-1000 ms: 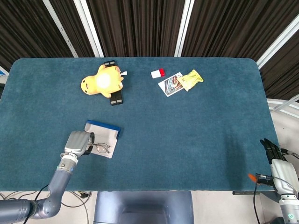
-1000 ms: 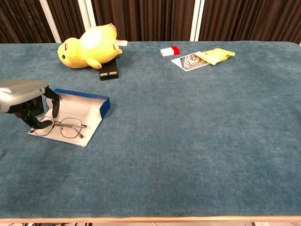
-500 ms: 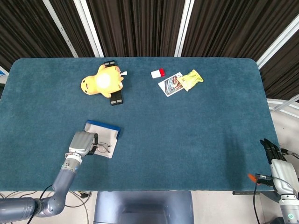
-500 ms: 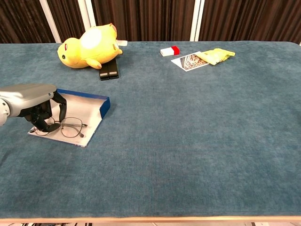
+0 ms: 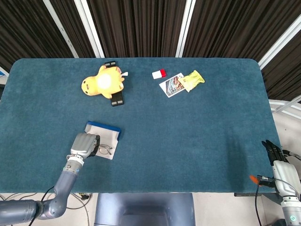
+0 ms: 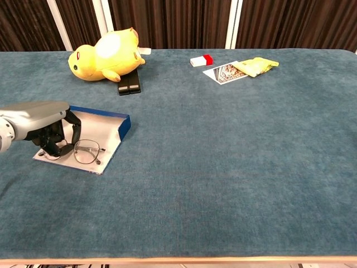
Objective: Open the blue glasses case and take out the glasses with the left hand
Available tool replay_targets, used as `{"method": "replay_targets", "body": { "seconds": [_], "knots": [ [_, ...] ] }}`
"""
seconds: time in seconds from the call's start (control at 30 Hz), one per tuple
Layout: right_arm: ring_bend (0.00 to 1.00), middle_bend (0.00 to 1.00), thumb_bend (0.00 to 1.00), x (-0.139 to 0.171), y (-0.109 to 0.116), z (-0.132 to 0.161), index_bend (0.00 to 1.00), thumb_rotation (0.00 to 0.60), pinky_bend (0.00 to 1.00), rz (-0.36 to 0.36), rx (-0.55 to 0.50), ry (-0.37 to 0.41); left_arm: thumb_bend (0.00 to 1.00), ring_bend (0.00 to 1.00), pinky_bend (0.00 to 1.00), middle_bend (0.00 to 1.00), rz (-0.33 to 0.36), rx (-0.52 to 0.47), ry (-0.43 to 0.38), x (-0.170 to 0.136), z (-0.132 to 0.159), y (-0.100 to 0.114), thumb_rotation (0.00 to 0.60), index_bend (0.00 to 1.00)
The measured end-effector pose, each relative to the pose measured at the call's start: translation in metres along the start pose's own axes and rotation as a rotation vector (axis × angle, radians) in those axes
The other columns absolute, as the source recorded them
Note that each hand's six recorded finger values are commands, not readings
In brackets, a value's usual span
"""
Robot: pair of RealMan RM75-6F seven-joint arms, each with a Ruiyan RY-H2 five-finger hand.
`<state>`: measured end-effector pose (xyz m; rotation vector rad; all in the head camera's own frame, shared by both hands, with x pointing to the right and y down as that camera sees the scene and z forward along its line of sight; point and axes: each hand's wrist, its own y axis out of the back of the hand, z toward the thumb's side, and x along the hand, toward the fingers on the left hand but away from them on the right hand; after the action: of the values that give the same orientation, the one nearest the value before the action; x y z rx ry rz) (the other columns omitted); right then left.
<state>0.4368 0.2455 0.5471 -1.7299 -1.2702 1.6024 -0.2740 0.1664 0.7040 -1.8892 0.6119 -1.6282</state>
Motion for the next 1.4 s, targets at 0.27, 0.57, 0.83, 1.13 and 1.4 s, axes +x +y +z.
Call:
{"method": "replay_targets", "body": {
  "seconds": [0.27,0.57,0.83,1.13,1.4],
  "knots": [
    [0.00,0.00,0.16,0.000,0.000,0.000,0.00,0.600,0.20,0.000,0.000,0.001,0.57,0.89,0.91,1.00,0.049,-0.037,-0.094,-0.002,0.038,0.026,0.600,0.65],
    [0.00,0.00,0.16,0.000,0.001,0.000,0.00,0.600,0.20,-0.002,-0.002,0.001,0.57,0.89,0.91,1.00,0.059,-0.055,-0.213,0.006,0.105,0.035,0.600,0.65],
    [0.00,0.00,0.16,-0.001,0.000,0.000,0.00,0.600,0.20,-0.001,-0.002,0.001,0.57,0.89,0.91,1.00,0.024,-0.058,-0.266,0.009,0.150,0.022,0.600,0.64],
    [0.00,0.00,0.16,0.000,0.000,0.000,0.00,0.600,0.20,0.000,-0.002,0.002,0.42,0.88,0.91,1.00,0.000,-0.036,-0.252,0.017,0.168,0.007,0.600,0.45],
    [0.00,0.00,0.16,0.000,0.000,0.000,0.00,0.600,0.20,0.002,-0.001,0.002,0.26,0.88,0.91,1.00,0.011,-0.045,-0.252,0.018,0.169,0.007,0.600,0.31]
  ]
}}
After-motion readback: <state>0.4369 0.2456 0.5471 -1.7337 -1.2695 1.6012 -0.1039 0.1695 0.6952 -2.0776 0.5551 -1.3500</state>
